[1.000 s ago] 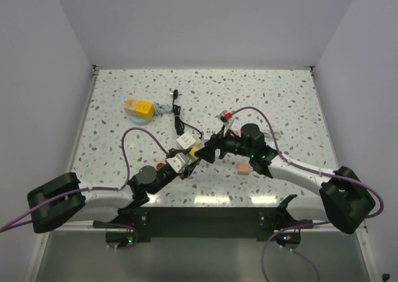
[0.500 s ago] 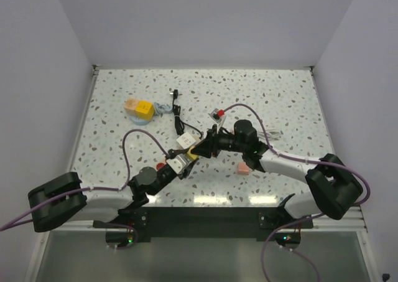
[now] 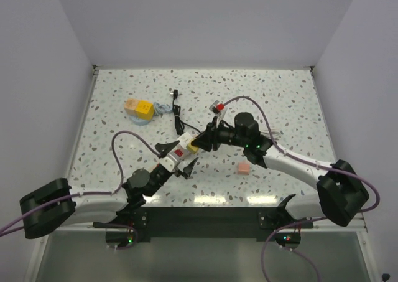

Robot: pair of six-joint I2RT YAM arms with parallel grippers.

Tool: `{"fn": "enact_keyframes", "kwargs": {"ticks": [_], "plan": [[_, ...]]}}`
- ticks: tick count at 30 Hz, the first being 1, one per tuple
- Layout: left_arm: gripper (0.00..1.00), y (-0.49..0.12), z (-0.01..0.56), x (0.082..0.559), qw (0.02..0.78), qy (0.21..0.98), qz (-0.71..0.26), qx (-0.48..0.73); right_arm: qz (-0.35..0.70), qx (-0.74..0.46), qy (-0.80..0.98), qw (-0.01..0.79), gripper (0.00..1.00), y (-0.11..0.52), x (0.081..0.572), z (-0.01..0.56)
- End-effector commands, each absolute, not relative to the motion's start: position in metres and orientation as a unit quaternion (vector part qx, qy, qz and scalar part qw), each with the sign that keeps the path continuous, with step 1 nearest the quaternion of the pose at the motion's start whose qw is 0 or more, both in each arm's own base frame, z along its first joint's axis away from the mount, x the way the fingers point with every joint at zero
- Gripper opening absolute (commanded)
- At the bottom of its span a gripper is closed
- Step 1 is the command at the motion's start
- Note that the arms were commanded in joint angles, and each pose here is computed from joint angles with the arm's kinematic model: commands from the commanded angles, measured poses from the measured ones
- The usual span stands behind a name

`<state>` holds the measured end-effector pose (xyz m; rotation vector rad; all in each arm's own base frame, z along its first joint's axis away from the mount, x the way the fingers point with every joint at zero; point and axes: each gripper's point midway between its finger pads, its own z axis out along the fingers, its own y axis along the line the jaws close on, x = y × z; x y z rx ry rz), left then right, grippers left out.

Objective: Insert the plug

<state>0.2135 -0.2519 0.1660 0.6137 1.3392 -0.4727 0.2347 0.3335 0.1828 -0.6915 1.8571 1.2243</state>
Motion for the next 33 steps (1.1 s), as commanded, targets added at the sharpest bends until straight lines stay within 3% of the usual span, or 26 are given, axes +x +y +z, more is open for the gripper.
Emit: {"fn": "enact_keyframes", "kwargs": {"ticks": [1,6,14,19,24,33], "plan": [[0.98,-0.232,0.181,0.211,0.737,0.595,-0.224,0.229,0.455,-0.284,0.711,0.454,0.0,0.332,0.252,0.221],[0.98,-0.198,0.167,0.215,0.724,0.64,-0.202,0.16,0.42,-0.294,0.722,0.464,0.0,0.337,0.254,0.224],[1.0,-0.13,0.138,0.226,0.669,0.725,-0.146,-0.073,0.372,-0.311,0.736,0.473,0.0,0.352,0.252,0.218],[1.0,-0.116,0.11,0.226,0.639,0.754,-0.102,-0.111,0.343,-0.307,0.752,0.472,0.0,0.37,0.246,0.204],[1.0,-0.123,0.106,0.229,0.626,0.76,-0.118,-0.134,0.3,-0.294,0.782,0.461,0.0,0.382,0.25,0.172],[1.0,-0.128,0.07,0.246,0.589,0.794,-0.093,-0.12,0.229,-0.278,0.816,0.452,0.0,0.36,0.255,0.135]]}}
